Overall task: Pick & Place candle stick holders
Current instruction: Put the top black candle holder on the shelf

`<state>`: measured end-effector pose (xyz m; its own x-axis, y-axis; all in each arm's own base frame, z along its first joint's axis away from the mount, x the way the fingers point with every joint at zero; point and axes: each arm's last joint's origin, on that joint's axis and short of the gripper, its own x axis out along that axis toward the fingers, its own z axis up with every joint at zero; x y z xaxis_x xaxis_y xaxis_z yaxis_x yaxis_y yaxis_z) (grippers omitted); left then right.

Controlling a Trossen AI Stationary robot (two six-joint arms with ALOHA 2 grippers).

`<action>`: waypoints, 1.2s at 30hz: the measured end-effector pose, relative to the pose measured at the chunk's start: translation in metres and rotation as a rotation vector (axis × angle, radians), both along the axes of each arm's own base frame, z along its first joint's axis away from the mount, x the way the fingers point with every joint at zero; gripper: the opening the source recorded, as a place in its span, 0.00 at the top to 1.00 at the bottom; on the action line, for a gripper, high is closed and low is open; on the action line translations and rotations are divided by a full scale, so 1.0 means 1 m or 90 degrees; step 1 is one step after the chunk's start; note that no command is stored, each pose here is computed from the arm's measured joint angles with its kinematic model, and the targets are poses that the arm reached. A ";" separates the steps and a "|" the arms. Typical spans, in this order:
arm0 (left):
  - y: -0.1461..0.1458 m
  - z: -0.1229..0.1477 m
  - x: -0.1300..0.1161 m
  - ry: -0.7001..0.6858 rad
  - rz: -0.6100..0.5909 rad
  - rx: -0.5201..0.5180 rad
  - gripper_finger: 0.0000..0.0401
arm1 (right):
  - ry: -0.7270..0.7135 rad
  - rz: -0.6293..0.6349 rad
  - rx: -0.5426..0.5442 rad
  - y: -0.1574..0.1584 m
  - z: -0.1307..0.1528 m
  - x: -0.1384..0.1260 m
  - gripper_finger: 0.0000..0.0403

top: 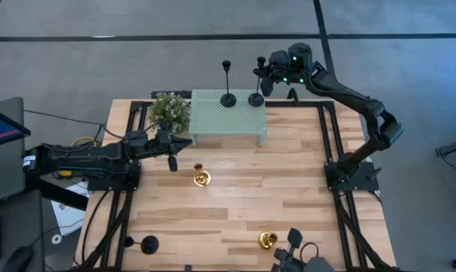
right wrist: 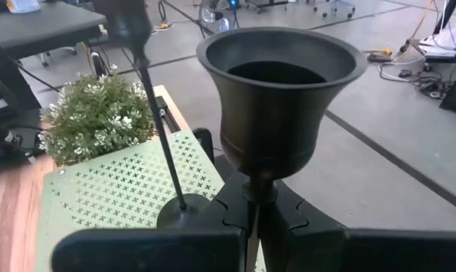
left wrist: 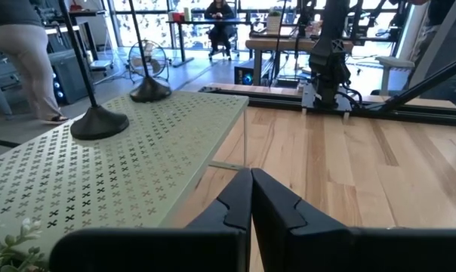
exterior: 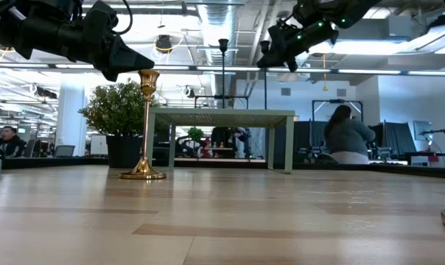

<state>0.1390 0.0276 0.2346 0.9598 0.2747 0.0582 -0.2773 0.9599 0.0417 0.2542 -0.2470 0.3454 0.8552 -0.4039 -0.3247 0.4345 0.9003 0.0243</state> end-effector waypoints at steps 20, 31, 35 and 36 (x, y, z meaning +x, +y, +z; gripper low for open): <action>0.000 0.000 0.000 0.000 0.000 0.000 0.98 | -0.002 0.012 -0.005 0.005 0.001 0.004 1.00; 0.000 0.000 0.000 0.000 0.000 0.000 0.98 | 0.001 0.020 -0.001 0.009 0.001 0.007 1.00; 0.000 0.000 0.000 0.000 0.000 0.000 0.98 | 0.006 0.020 0.004 0.009 0.000 0.007 1.00; 0.000 0.000 0.000 0.000 0.000 0.000 0.98 | 0.006 0.020 0.004 0.009 0.000 0.007 1.00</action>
<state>0.1390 0.0276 0.2346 0.9597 0.2747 0.0584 -0.2773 0.9599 0.0417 0.2615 -0.2382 0.3451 0.8644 -0.3744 -0.3357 0.4059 0.9136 0.0262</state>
